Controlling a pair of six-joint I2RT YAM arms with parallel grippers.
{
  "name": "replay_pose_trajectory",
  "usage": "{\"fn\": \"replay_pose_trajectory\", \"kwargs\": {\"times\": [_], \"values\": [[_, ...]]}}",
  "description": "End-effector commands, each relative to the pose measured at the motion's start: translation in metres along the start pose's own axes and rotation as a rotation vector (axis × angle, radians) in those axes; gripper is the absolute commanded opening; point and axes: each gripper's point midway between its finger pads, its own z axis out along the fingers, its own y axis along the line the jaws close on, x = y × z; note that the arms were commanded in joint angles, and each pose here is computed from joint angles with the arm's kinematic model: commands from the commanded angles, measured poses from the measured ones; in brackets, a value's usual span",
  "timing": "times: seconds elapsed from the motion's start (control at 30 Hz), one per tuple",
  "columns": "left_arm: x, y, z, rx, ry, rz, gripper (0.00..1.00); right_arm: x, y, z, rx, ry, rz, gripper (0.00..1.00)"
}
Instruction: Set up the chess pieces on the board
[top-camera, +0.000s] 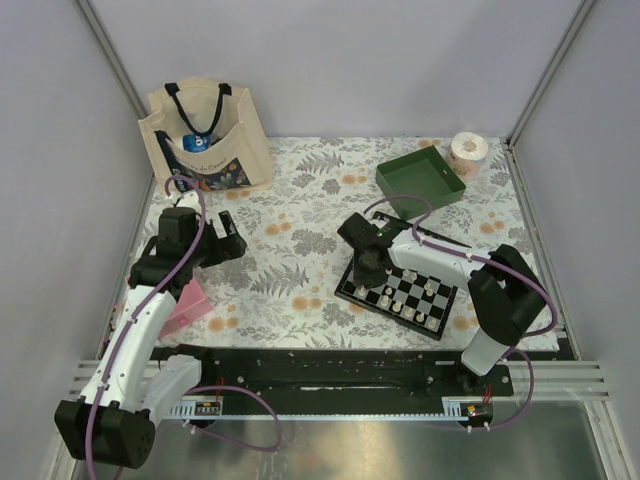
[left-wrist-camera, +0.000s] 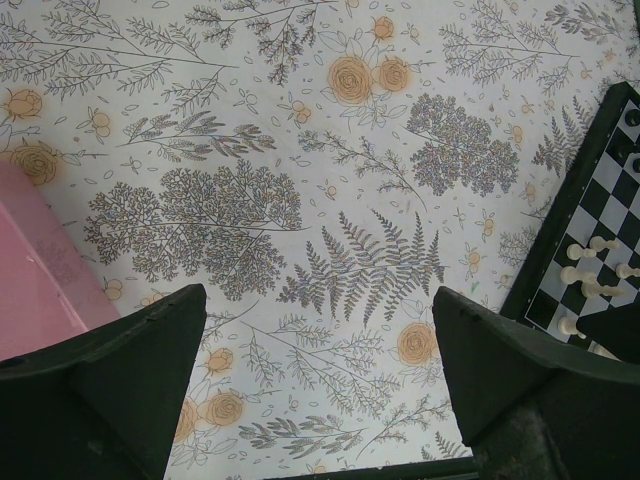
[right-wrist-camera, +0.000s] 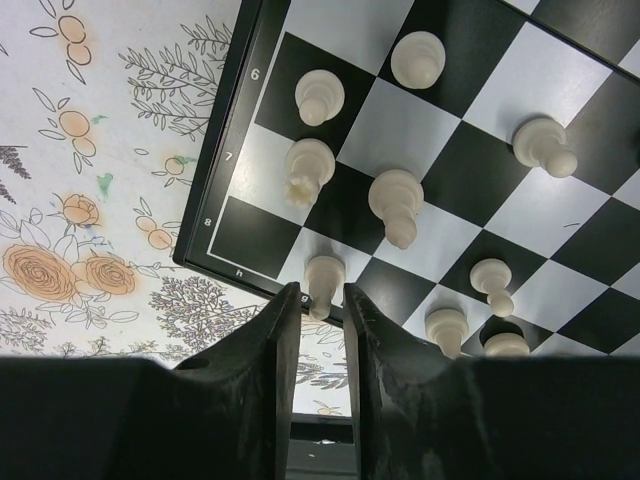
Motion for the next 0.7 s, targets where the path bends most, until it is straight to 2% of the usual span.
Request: {"fn": "replay_pose_trajectory", "kwargs": {"times": [0.0, 0.27, 0.67], "values": [[-0.012, -0.008, -0.001, 0.04, -0.051, 0.01, 0.99, -0.017, 0.009, -0.019, -0.03, -0.075, -0.014, 0.34], [-0.012, -0.008, -0.001, 0.042, -0.047, 0.009, 0.99, -0.051, 0.014, -0.056, -0.044, -0.205, -0.034, 0.38], [-0.012, -0.007, 0.0, 0.036, -0.049, 0.008, 0.99, -0.063, 0.02, -0.038, 0.006, -0.18, -0.074, 0.4]]}}
